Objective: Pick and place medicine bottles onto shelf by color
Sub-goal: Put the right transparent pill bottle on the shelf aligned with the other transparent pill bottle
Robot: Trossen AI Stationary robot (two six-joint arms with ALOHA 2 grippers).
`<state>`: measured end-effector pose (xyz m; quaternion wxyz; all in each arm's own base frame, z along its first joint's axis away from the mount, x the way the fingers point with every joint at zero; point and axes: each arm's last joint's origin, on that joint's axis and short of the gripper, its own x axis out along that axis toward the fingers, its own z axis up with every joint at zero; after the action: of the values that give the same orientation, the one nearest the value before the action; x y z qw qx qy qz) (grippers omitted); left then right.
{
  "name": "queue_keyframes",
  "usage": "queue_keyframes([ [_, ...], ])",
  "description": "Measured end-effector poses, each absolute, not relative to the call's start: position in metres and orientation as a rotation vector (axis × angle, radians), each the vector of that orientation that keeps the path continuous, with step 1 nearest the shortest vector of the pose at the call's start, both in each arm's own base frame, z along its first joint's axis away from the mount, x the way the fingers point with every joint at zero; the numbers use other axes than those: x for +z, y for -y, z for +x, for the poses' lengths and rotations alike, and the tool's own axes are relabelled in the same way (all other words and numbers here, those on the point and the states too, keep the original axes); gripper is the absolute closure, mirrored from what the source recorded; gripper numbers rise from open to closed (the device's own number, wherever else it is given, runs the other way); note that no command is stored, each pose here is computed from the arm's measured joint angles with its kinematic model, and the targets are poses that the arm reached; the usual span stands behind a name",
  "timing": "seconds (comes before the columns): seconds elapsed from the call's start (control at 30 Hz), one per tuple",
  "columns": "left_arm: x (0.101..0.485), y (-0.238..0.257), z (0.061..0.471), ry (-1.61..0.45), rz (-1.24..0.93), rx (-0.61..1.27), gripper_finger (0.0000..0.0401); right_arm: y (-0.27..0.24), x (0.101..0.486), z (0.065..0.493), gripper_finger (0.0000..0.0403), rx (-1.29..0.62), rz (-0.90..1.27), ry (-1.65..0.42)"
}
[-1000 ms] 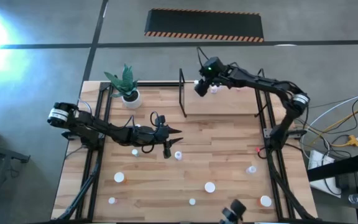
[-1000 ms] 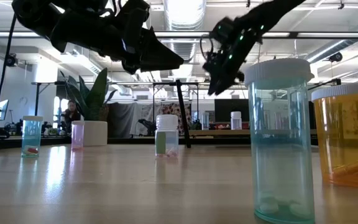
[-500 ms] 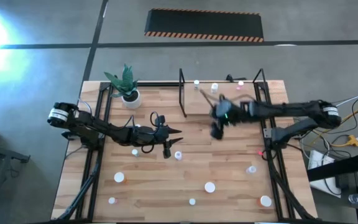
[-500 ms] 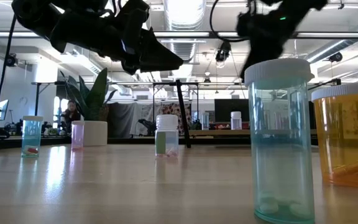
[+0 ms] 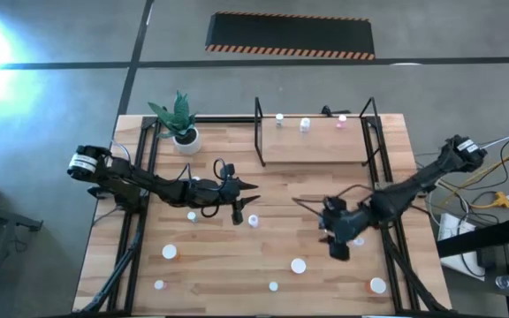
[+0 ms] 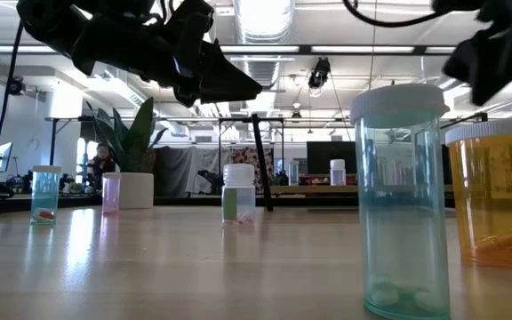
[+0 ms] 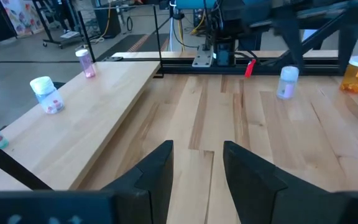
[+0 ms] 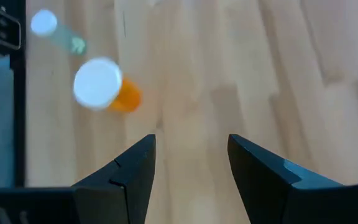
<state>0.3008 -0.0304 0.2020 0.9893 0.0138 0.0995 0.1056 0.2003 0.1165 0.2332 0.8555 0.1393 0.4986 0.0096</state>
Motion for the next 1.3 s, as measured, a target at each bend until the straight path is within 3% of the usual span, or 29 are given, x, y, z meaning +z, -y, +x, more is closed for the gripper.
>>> queue_keyframes([
  [0.27, 0.202, 0.03, 0.301, -0.198, 0.028, 0.212, 0.0278, -0.129, 0.243, 0.169, 0.0213, -0.162, 0.381, -1.396],
  [0.43, 0.201, 0.03, 0.3, -0.202, 0.028, 0.212, 0.0278, -0.132, 0.236, 0.151, 0.0222, -0.177, 0.36, -1.53],
  [0.9, 0.201, 0.03, 0.3, -0.202, 0.029, 0.212, 0.0278, -0.132, 0.211, 0.133, 0.0238, -0.135, 0.258, -1.67],
  [1.3, 0.201, 0.03, 0.3, -0.202, 0.028, 0.212, 0.0278, -0.136, 0.202, 0.133, 0.0167, -0.042, 0.171, -1.614],
])
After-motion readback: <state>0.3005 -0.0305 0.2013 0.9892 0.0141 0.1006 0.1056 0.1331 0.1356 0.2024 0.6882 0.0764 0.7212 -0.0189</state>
